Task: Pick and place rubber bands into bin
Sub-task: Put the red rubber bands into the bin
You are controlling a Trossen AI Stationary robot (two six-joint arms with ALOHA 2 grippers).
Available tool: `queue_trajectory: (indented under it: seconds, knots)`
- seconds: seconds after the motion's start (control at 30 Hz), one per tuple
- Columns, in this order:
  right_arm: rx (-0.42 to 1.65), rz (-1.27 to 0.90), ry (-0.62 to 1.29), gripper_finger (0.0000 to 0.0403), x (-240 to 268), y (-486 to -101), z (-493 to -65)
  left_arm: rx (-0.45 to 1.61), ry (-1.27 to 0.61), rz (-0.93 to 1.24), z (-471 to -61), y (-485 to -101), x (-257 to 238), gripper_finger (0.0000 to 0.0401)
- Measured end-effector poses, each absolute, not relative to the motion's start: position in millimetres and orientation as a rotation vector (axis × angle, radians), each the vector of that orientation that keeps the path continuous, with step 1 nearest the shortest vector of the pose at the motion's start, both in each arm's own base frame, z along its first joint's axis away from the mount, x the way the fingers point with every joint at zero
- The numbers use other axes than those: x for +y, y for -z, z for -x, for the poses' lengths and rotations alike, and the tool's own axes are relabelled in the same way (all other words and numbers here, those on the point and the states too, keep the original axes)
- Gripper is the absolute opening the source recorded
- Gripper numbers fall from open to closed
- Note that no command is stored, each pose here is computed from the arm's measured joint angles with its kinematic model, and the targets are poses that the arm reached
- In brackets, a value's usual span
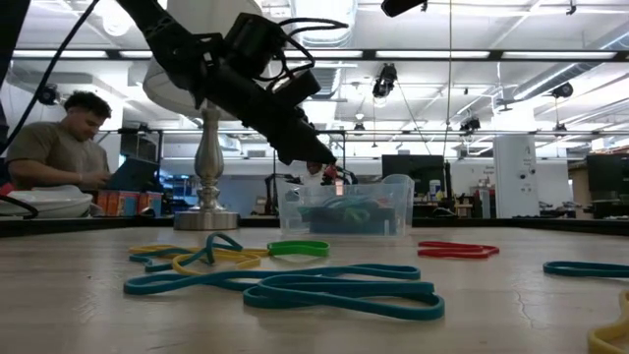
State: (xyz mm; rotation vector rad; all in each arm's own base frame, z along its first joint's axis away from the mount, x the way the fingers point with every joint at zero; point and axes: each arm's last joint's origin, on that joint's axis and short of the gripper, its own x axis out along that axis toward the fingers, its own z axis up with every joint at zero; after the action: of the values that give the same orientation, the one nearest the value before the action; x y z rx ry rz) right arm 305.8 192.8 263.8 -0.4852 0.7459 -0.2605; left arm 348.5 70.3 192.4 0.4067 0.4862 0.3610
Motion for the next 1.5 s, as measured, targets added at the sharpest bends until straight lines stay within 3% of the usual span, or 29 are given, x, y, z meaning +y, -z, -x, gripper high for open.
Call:
queue_trajectory:
  seconds: [0.27,0.6,0.77,1.1,1.5]
  knots:
    - [0.778,0.377,0.262,0.0063,192,-254,-303,0.596,-0.309,-0.417,-332,-206,58,0.0105]
    - [0.866,0.233,0.285,0.0063,178,-228,-302,0.737,-0.099,-0.414,-283,-227,4,0.0105]
    - [0.887,0.204,0.254,0.0063,175,-215,-312,0.696,-0.018,-0.401,-260,-228,-22,0.0105]
    - [1.142,0.055,0.104,0.0061,162,-171,-331,0.698,0.078,-0.394,-223,-210,-45,0.0105]
    - [1.236,-0.007,0.138,0.0059,152,-152,-323,0.658,0.076,-0.367,-221,-217,-47,0.0105]
